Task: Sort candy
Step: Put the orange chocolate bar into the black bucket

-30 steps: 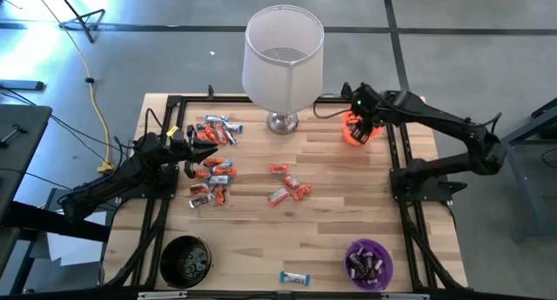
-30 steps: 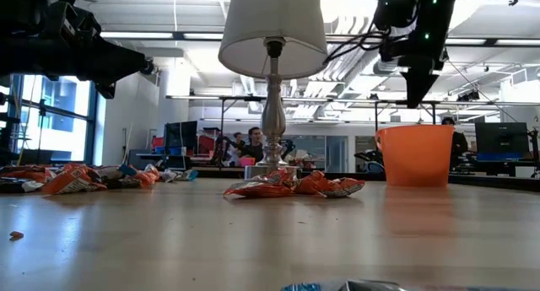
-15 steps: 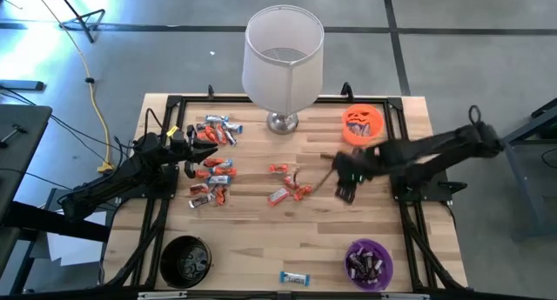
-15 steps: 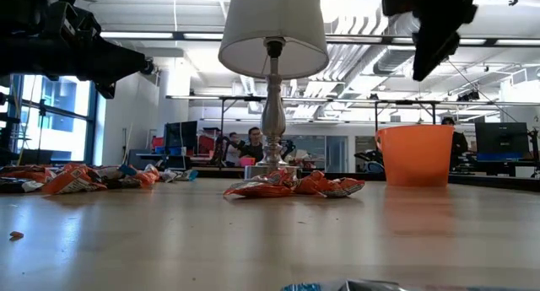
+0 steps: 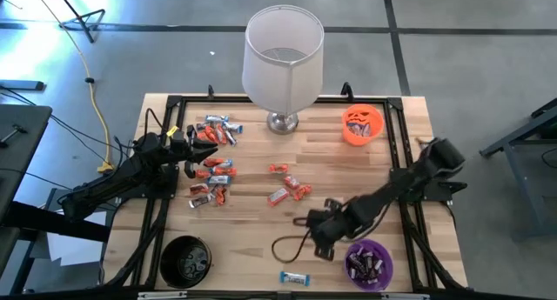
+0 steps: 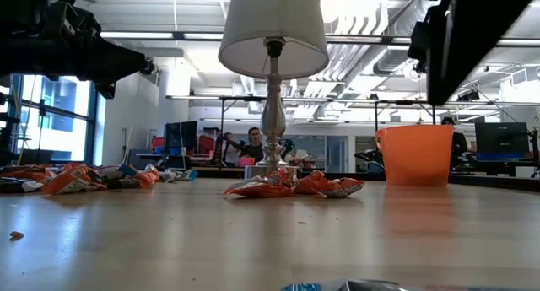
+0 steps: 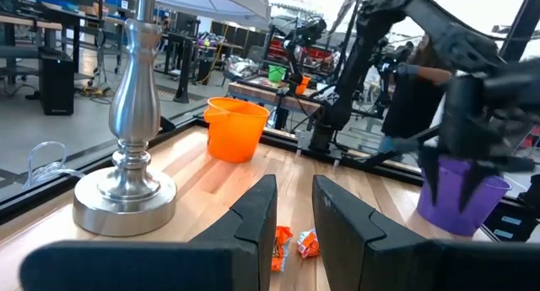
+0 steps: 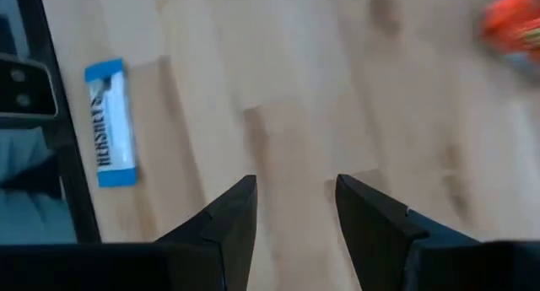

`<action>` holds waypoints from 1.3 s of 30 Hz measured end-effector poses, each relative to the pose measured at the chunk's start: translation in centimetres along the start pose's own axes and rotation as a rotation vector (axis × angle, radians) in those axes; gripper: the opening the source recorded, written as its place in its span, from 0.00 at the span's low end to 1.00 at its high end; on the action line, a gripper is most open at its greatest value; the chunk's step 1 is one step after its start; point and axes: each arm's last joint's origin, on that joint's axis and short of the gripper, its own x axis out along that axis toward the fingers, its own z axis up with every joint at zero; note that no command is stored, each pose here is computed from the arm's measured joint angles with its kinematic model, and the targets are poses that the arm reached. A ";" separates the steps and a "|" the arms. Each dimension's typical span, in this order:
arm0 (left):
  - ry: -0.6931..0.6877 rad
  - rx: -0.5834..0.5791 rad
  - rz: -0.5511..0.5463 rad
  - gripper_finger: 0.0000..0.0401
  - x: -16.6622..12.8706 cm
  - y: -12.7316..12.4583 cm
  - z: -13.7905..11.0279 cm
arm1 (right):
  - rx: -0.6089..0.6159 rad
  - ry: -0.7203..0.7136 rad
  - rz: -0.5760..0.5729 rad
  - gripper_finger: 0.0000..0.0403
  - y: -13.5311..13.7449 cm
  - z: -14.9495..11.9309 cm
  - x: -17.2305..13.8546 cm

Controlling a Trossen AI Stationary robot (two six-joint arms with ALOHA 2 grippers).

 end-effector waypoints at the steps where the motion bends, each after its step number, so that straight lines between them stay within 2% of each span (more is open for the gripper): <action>1: 0.000 0.000 0.000 0.16 0.0 0.0 0.0 | -0.008 0.015 0.005 0.39 0.7 0.1 0.5; 10: 0.000 0.000 0.000 0.16 0.0 0.0 0.0 | -0.062 0.073 0.054 0.39 6.4 1.5 3.4; 18: 0.000 0.000 0.000 0.16 0.0 0.0 0.0 | -0.079 0.067 0.088 0.39 9.5 1.9 4.8; 27: 0.000 0.000 0.000 0.16 0.0 0.0 0.0 | -0.083 0.105 0.135 0.39 11.2 1.1 7.6; 39: 0.000 0.000 0.000 0.16 0.0 0.0 0.0 | -0.124 0.120 0.144 0.39 11.3 0.7 9.9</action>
